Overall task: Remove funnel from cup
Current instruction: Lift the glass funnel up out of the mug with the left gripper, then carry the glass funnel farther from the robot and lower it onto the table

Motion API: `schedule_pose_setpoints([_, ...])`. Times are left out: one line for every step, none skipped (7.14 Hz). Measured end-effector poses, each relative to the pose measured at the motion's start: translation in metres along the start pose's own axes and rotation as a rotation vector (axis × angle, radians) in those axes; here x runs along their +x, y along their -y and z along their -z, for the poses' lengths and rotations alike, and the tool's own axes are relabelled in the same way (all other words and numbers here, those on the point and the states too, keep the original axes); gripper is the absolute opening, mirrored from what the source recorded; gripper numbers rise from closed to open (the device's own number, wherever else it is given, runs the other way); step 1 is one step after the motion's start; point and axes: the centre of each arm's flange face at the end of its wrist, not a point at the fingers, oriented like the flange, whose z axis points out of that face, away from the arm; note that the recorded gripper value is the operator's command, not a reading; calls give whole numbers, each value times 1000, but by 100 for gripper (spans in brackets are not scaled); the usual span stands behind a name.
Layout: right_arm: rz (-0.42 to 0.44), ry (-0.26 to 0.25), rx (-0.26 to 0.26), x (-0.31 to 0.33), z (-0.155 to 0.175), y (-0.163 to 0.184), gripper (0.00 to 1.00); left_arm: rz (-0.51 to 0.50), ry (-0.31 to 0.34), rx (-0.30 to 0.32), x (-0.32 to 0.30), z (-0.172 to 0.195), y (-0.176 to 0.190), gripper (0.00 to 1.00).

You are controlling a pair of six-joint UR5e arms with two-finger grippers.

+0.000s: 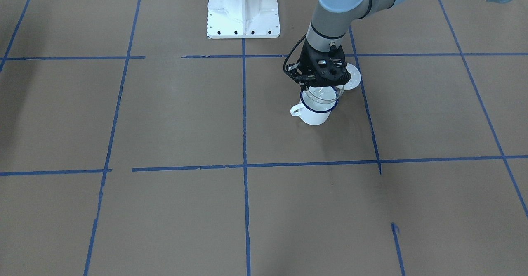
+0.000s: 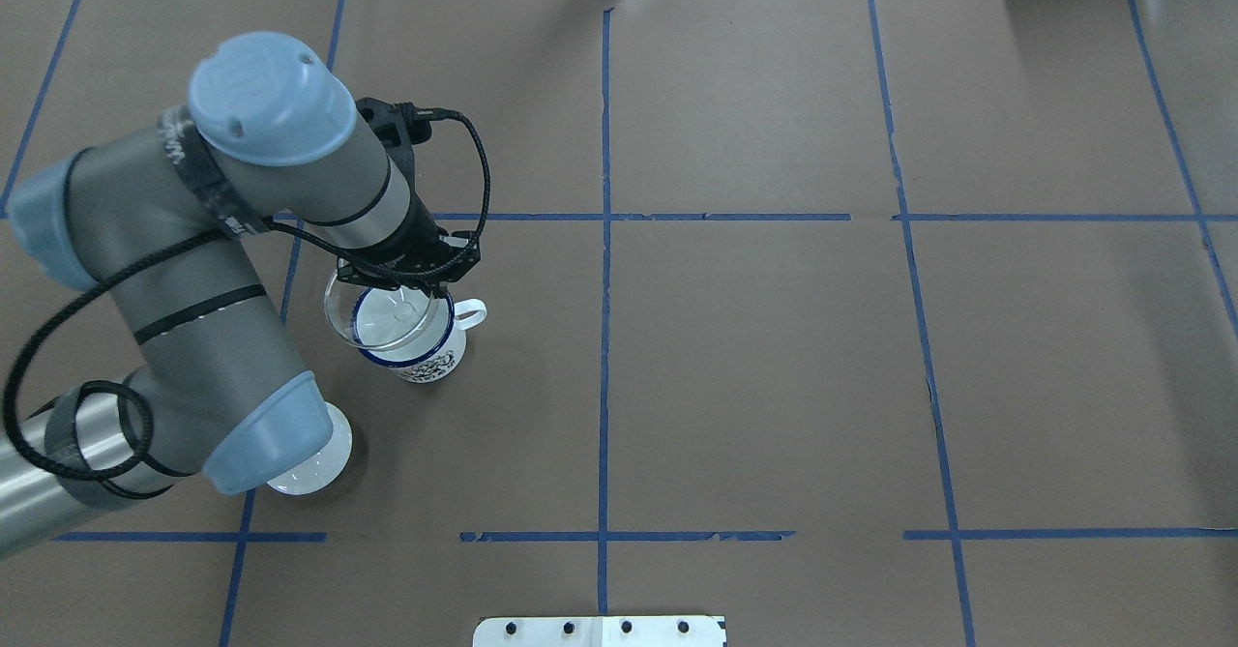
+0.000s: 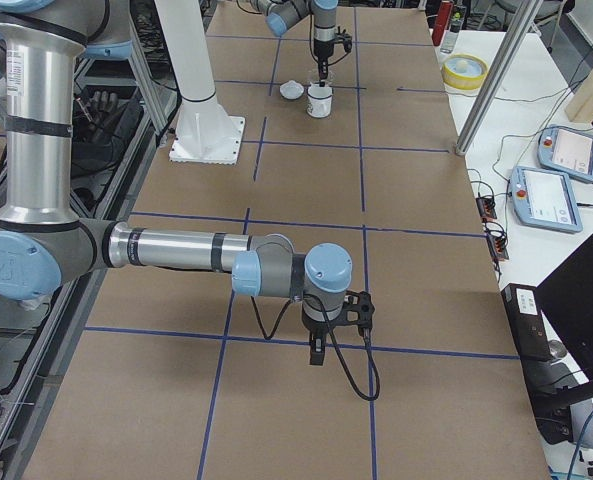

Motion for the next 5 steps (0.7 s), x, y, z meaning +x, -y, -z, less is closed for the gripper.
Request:
schedule_pose_setpoints([0, 0, 0, 0, 0, 0, 100, 26, -23, 38, -6, 37, 6, 0])
schedule_pose_setpoints([0, 0, 0, 0, 0, 0, 100, 88, -59, 90, -12, 70, 18, 0])
schedule_pose_setpoints([0, 0, 0, 0, 0, 0, 100, 195, -120, 173, -15, 91, 33, 0])
schedule_pose_setpoints([0, 0, 0, 0, 0, 0, 100, 317, -197, 273, -15, 97, 51, 0])
schedule_pose_setpoints([0, 0, 0, 0, 0, 0, 100, 446, -277, 366, -14, 88, 74, 0])
